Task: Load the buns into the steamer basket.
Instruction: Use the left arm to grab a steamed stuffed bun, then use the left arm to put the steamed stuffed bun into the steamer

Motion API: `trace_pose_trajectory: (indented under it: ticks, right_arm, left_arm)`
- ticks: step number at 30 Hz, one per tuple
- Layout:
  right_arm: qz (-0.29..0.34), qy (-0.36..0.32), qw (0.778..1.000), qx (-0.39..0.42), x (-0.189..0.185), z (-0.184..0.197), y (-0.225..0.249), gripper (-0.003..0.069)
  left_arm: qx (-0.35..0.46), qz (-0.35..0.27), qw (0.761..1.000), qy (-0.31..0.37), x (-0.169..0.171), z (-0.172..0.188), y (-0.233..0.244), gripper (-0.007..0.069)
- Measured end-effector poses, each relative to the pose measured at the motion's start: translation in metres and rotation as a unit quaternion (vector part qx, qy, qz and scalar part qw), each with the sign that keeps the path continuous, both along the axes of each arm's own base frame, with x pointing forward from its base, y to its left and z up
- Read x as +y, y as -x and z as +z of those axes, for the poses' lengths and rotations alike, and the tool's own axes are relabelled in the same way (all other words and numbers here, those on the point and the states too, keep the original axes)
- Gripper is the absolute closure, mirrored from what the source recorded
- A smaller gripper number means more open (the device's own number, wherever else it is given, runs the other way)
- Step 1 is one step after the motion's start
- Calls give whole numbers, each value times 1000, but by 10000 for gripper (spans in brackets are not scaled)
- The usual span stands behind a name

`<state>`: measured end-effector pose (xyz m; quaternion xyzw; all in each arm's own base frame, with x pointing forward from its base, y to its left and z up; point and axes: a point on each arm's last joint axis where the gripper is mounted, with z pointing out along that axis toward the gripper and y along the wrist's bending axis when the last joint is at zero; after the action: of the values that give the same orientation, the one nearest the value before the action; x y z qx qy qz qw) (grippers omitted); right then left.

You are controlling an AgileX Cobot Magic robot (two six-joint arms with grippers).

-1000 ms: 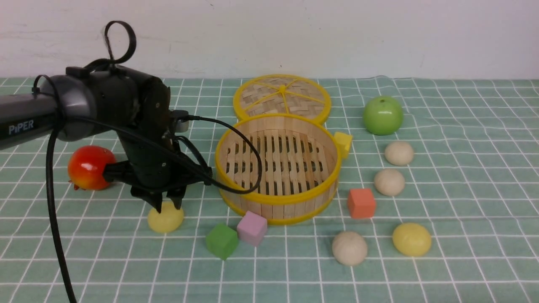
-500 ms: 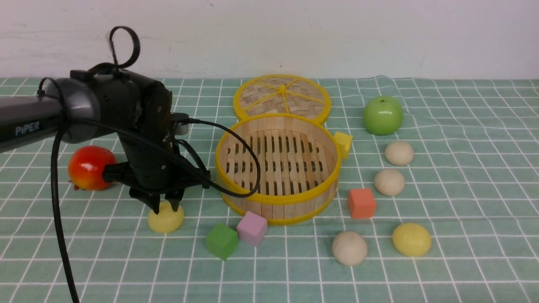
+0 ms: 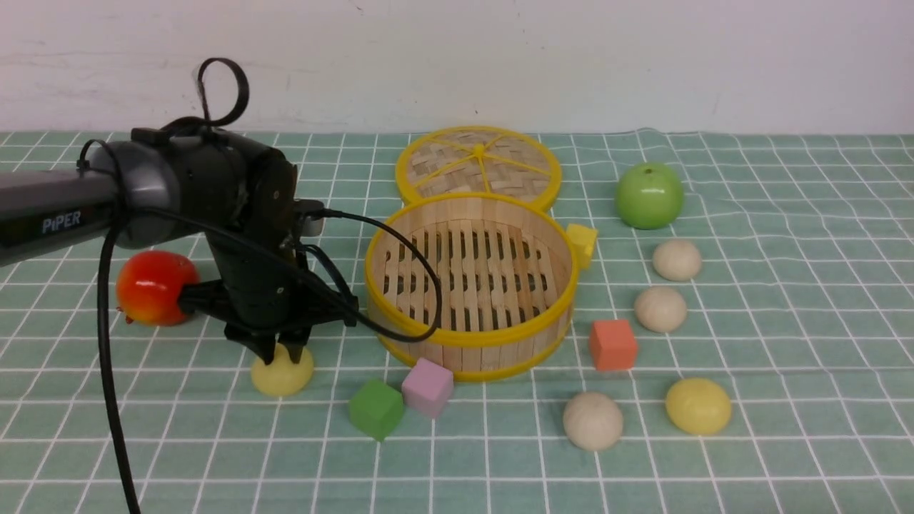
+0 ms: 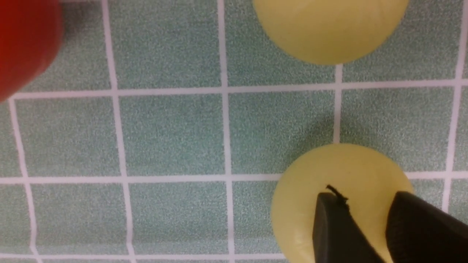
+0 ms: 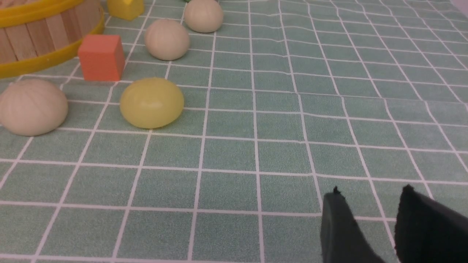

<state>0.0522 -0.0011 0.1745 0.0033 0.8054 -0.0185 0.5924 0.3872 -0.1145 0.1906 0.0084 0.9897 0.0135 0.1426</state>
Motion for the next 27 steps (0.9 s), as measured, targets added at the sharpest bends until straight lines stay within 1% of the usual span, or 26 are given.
trace_pose_trajectory:
  ticks: [1, 2, 3, 4, 6, 8, 9, 13, 15, 17, 19, 23, 26, 27]
  right_arm:
    - [0, 0, 1000, 0, 0, 0, 0, 420]
    - [0, 0, 1000, 0, 0, 0, 0, 420]
    - [0, 0, 1000, 0, 0, 0, 0, 420]
    - [0, 0, 1000, 0, 0, 0, 0, 420]
    - [0, 0, 1000, 0, 0, 0, 0, 420]
    - [0, 0, 1000, 0, 0, 0, 0, 420]
    - [0, 0, 1000, 0, 0, 0, 0, 420]
    - [0, 0, 1000, 0, 0, 0, 0, 420]
    - [0, 0, 1000, 0, 0, 0, 0, 420]
    - [0, 0, 1000, 0, 0, 0, 0, 420]
    - [0, 0, 1000, 0, 0, 0, 0, 420]
    - [0, 0, 1000, 0, 0, 0, 0, 420]
    - [0, 0, 1000, 0, 0, 0, 0, 420]
    - [0, 0, 1000, 0, 0, 0, 0, 420]
  left_arm:
    - [0, -2, 1000, -1, 0, 0, 0, 468]
    - [0, -3, 1000, -1, 0, 0, 0, 468]
    - [1, -6, 1000, -2, 0, 0, 0, 512]
    - [1, -6, 1000, -2, 0, 0, 0, 519]
    - [4, -9, 1000, -4, 0, 0, 1, 606]
    - [7, -10, 1000, -6, 1, 1, 1, 638]
    - [7, -10, 1000, -6, 1, 2, 2, 638]
    - [-2, -15, 1000, -5, 0, 24, 1, 638]
    - [-24, -19, 999, 16, -3, 54, -2, 638]
    - [-49, -28, 998, 30, -9, 74, -5, 638]
    - [-72, -46, 995, 42, -20, 92, -7, 638]
    - [-116, -92, 987, 60, -53, 113, -4, 638]
    - [-143, -120, 980, 71, -77, 117, -5, 638]
    - [-148, -133, 977, 72, -89, 112, -6, 638]
